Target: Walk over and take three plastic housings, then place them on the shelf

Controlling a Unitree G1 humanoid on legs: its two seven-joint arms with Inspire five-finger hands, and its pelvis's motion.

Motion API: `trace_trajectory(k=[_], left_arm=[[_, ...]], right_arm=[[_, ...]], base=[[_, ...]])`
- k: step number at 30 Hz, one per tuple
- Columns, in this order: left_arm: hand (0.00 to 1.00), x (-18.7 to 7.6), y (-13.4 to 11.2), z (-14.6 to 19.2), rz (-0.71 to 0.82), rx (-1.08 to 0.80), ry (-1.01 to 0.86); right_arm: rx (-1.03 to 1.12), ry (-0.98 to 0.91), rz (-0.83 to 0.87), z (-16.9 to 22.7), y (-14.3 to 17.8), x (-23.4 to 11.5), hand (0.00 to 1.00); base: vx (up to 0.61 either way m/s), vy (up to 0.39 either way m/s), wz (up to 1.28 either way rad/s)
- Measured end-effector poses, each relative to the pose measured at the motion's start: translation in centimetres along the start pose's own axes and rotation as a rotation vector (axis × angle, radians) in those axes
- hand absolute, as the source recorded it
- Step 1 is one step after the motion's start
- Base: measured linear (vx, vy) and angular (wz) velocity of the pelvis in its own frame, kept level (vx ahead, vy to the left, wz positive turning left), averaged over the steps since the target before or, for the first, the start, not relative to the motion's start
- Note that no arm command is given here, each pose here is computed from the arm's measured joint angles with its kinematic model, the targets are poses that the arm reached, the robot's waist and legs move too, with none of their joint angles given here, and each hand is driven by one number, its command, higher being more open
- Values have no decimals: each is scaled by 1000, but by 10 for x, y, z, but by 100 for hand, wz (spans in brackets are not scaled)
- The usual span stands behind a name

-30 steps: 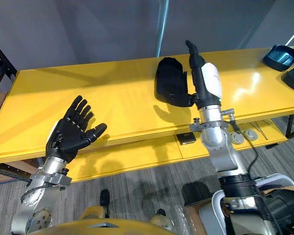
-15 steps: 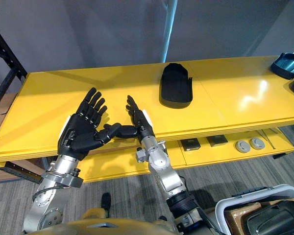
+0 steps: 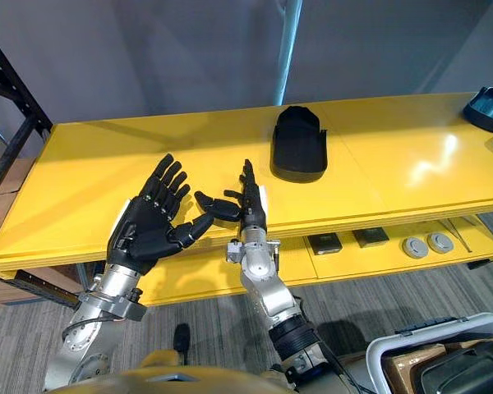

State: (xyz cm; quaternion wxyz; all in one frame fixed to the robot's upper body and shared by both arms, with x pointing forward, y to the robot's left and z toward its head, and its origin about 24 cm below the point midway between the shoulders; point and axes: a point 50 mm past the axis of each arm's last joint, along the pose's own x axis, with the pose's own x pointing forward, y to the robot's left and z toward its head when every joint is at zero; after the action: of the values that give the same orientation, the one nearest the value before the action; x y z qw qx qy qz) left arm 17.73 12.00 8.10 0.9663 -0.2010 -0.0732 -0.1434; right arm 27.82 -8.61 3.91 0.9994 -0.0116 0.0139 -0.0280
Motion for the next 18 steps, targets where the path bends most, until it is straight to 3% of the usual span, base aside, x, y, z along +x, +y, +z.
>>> trace_trajectory(k=[18], left_arm=[[100,-4,4,-9,11,-2,30]], right_arm=[[-34,-12,-254,4,-45,19,100]], base=[[-20,-9,4]])
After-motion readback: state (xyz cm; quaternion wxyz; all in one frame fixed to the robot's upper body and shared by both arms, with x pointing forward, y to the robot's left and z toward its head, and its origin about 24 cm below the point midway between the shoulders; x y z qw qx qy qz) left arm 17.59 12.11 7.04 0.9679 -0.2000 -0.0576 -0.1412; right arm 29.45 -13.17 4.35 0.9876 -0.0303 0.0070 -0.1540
